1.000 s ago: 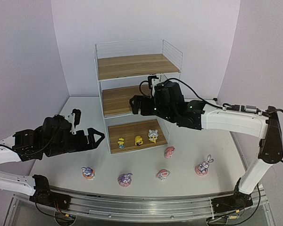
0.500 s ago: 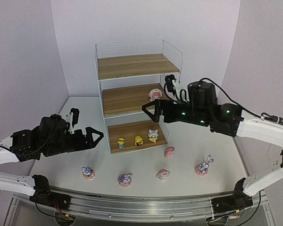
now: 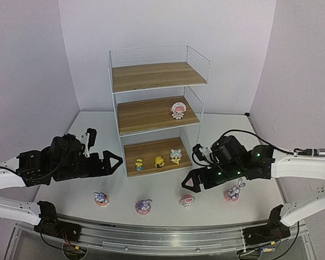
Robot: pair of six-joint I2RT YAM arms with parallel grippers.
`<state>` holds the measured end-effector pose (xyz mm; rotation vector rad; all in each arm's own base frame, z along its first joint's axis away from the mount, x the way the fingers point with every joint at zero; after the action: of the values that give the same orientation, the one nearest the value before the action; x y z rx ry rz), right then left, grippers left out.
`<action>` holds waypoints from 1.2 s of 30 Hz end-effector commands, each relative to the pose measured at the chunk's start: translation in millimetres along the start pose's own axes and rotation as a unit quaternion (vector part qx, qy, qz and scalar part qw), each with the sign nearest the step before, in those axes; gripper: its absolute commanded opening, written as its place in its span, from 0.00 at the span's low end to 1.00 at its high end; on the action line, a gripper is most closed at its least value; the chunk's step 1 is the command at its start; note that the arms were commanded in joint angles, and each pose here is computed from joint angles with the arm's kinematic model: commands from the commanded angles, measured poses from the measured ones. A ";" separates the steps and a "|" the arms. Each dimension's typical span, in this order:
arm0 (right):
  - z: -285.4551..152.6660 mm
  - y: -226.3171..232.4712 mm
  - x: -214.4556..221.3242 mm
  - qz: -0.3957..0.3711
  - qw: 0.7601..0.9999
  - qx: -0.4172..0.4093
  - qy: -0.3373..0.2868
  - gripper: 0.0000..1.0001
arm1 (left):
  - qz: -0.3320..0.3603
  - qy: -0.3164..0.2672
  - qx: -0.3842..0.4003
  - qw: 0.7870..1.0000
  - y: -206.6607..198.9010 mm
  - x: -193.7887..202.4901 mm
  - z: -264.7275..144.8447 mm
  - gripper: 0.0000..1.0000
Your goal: Place and organize the plastic toys onto the shelf
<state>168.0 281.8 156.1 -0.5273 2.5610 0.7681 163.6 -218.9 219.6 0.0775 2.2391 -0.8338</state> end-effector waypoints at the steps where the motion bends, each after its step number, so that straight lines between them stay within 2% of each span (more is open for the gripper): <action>1: 23.3 -16.9 9.4 0.042 0.998 0.051 0.023 0.97 | 0.008 0.000 0.010 1.000 -4.8 0.6 5.6 1.00; 3: 38.0 -19.8 16.4 0.044 0.996 0.064 0.042 0.96 | 0.008 0.002 0.007 1.000 -3.1 2.8 7.6 1.00; 5: 51.1 -14.1 26.6 0.011 0.995 0.060 0.073 0.93 | 0.009 0.003 0.010 1.000 -3.1 3.7 8.3 1.00; 8: 64.5 0.5 47.1 -0.113 0.986 0.038 0.116 0.95 | 0.019 0.004 0.018 1.000 -4.6 5.2 9.0 1.00; 12: 73.4 -8.7 42.6 -0.210 0.969 0.081 0.104 0.98 | 0.024 0.008 0.021 0.999 -4.6 7.7 10.9 1.00; 19: 90.0 -25.9 40.6 -0.297 0.939 0.128 0.117 0.98 | 0.024 0.013 0.025 0.999 -3.8 11.3 12.3 1.00; 25: 87.2 -6.1 45.3 -0.347 0.927 0.059 0.133 0.95 | 0.030 0.016 0.027 0.999 -4.7 12.1 12.5 1.00; 32: 92.2 -11.9 47.0 -0.355 0.920 0.075 0.150 0.81 | 0.034 0.017 0.030 0.999 -7.3 11.3 13.9 1.00; 36: 94.5 -12.4 49.3 -0.355 0.918 0.074 0.159 0.61 | 0.035 0.017 0.030 0.999 -9.0 10.3 14.9 1.00</action>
<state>157.0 310.6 53.0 -1.4789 2.3859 0.2367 161.0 -230.0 200.4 0.1760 2.2638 -0.8396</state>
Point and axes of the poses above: each gripper's point midway between its finger pads, its own z axis out along the fingers, its own y axis along the line the jaws close on, x = y × z, the point moved 3 cm from there along -z, back along the fingers, and after that the axes turned 2 degrees about z, right-handed, at the moved point
